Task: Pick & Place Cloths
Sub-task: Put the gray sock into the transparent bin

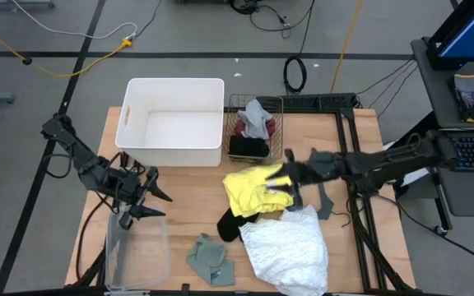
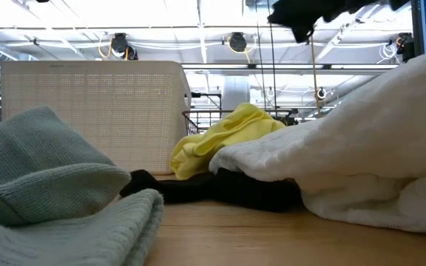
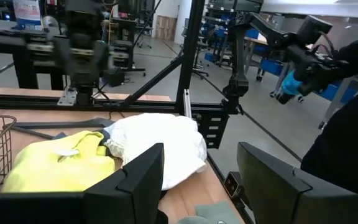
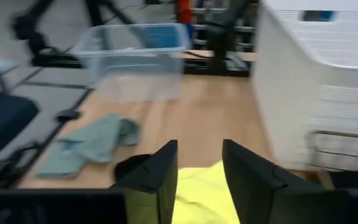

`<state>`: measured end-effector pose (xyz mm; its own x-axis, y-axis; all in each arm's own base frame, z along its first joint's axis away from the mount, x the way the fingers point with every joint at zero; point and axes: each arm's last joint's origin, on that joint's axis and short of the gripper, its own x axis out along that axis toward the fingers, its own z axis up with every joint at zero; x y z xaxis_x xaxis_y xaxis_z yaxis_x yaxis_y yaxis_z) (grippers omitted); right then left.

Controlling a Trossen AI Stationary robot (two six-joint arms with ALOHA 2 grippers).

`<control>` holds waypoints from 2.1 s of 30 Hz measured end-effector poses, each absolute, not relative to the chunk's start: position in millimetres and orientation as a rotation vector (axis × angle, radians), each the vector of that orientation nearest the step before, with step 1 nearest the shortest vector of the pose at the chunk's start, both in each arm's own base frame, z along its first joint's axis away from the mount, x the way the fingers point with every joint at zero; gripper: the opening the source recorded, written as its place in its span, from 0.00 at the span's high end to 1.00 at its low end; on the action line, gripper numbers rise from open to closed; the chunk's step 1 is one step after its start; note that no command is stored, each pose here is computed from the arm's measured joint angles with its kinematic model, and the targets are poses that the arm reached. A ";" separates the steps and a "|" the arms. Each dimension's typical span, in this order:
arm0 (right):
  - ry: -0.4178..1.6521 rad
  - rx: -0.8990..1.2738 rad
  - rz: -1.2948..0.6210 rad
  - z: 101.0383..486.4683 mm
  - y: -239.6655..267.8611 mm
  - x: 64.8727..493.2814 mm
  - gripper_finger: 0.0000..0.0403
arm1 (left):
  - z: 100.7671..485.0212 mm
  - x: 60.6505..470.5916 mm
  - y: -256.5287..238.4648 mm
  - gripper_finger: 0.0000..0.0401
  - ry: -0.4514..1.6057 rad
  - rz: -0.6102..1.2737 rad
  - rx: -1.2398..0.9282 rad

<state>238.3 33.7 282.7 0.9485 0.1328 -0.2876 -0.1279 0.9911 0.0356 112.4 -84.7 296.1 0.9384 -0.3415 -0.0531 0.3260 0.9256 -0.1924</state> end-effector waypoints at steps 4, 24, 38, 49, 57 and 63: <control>0.320 -0.001 0.239 280.3 59.1 232.6 0.77 | 296.0 112.5 -84.8 0.48 0.092 -0.342 -0.207; 0.401 -0.194 0.433 270.2 98.9 214.3 0.99 | 302.1 112.9 -85.0 0.48 0.042 -0.343 -0.273; 0.399 -0.224 0.394 270.0 97.6 214.8 1.00 | 341.0 135.5 -103.2 0.48 -0.274 -0.316 -0.292; 0.322 -0.205 0.386 286.6 89.9 202.9 1.00 | 349.9 195.1 -152.7 0.48 0.166 -0.188 -0.455; 0.198 -0.163 0.441 314.1 77.1 170.3 1.00 | 366.7 227.3 -174.9 0.48 0.338 -0.125 -0.475; 0.103 -0.141 0.463 329.7 67.9 147.8 1.00 | 363.6 258.7 -178.1 0.48 0.495 -0.133 -0.552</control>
<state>147.8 67.9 329.7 0.8897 0.4374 -0.1306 -0.4516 0.8851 -0.1123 258.7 -178.1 363.6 0.8748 -0.2506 -0.4146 -0.0098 0.8465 -0.5322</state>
